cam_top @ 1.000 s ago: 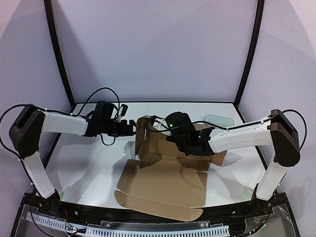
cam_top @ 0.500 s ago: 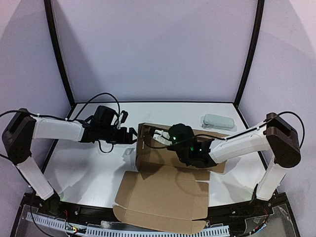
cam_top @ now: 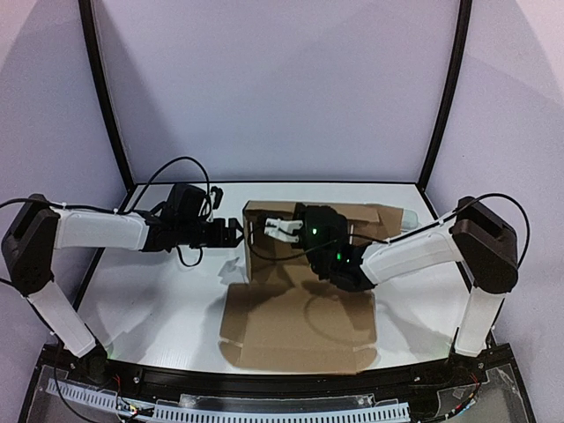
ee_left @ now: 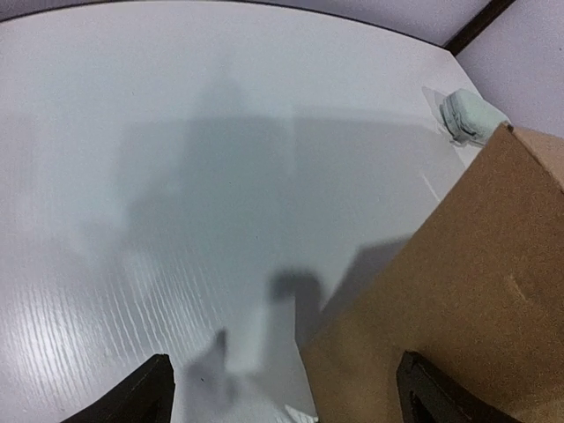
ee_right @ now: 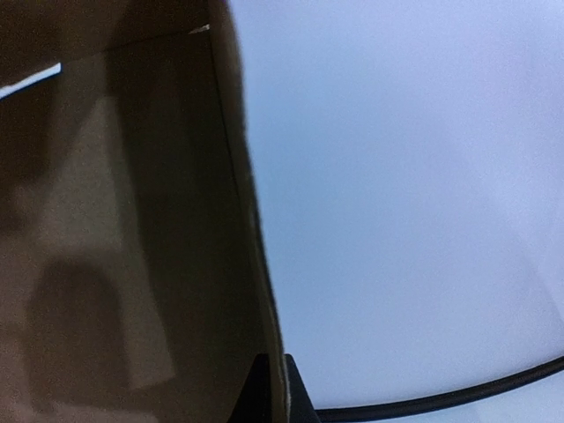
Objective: Fold the paper box
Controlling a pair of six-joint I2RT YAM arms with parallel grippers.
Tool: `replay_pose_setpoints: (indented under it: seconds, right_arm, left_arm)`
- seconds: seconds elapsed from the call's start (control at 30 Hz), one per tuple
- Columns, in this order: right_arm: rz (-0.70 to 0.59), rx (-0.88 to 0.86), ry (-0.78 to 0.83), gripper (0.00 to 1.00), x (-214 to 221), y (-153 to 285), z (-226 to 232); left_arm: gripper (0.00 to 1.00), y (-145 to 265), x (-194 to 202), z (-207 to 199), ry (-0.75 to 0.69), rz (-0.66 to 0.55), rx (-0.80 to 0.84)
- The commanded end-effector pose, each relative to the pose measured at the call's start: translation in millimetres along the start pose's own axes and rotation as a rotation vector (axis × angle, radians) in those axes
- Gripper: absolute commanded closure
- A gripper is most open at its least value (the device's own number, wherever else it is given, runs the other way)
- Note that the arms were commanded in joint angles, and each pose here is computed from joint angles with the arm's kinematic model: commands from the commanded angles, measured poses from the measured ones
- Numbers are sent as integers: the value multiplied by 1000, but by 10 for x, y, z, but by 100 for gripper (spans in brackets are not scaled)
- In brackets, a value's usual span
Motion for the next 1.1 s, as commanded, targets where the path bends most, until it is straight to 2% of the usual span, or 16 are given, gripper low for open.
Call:
replay_pose_setpoints:
  seconds: [0.0,0.23,0.47,0.77,1.07]
  right_arm:
    - [-83,100,-56,100,-138,-188,-400]
    - [-133,60,-66,100,-81,-394,-453]
    - [-179,14,-43,100,55,-426,-168]
    - [-157,-25,-13,100,200,-477,193]
    - [-134,-68,-9,100,365,-630,300]
  left_arm:
    - [10,-47,-292,-74,-58,-91,-29]
    - [10,-234,-450,85,-38,-118,-80]
    - [10,-418,-425,125,-14,-103,-11]
    - [10,-499,-337,143,7,-88,8]
    - [9,-497,-329,108,-37,-72,41]
Point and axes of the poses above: each gripper's point midway between its finger pads, its own y axis back along the fingers, its own z axis along the line the jaws close on, x = y × z, the point moved 8 cm from there along y, back along the fingers, and after that the axes turned 6 degrees about -y, right-handed, at the moved point
